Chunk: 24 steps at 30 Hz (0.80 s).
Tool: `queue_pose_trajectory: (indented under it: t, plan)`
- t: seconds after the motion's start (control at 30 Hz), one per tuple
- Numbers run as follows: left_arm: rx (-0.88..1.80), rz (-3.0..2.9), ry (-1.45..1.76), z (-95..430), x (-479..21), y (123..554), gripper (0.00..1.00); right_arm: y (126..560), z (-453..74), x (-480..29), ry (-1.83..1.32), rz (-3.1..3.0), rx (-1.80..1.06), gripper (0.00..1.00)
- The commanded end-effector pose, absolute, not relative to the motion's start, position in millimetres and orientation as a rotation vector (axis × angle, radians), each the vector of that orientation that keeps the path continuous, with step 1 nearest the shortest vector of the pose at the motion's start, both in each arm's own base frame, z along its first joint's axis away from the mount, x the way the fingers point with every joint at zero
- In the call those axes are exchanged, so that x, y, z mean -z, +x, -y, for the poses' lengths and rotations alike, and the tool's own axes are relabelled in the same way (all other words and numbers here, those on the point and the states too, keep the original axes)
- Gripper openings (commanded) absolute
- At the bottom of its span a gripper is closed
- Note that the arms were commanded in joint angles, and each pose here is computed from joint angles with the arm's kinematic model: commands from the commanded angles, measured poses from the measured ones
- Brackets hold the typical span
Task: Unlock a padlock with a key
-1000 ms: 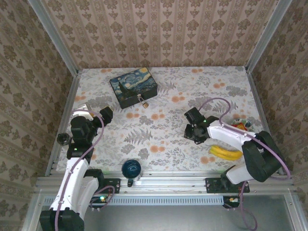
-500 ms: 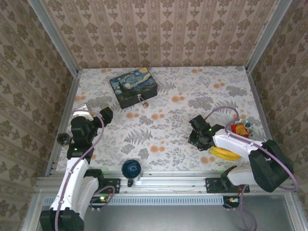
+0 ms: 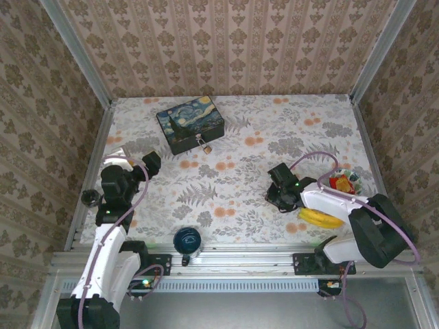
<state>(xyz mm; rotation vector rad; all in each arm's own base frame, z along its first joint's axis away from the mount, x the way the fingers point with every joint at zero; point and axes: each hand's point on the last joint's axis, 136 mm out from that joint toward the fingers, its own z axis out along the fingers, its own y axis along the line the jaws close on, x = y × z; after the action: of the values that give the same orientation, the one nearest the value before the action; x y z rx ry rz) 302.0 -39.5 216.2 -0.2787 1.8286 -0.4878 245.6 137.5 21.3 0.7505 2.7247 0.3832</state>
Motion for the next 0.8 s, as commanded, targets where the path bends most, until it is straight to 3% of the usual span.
queue_pose_trajectory:
  t: [0.0, 0.77]
  plan:
    - [0.498, -1.809, -0.253, 42.6, -221.4, 303.2, 1.0, 258.1, -145.4, -29.8, 0.763, -2.69, -0.427, 0.27]
    - [0.498, -1.816, -0.259, 42.4, -216.9, 305.3, 1.0, 268.4, -151.1, -24.6, 0.766, -2.701, -0.405, 0.3]
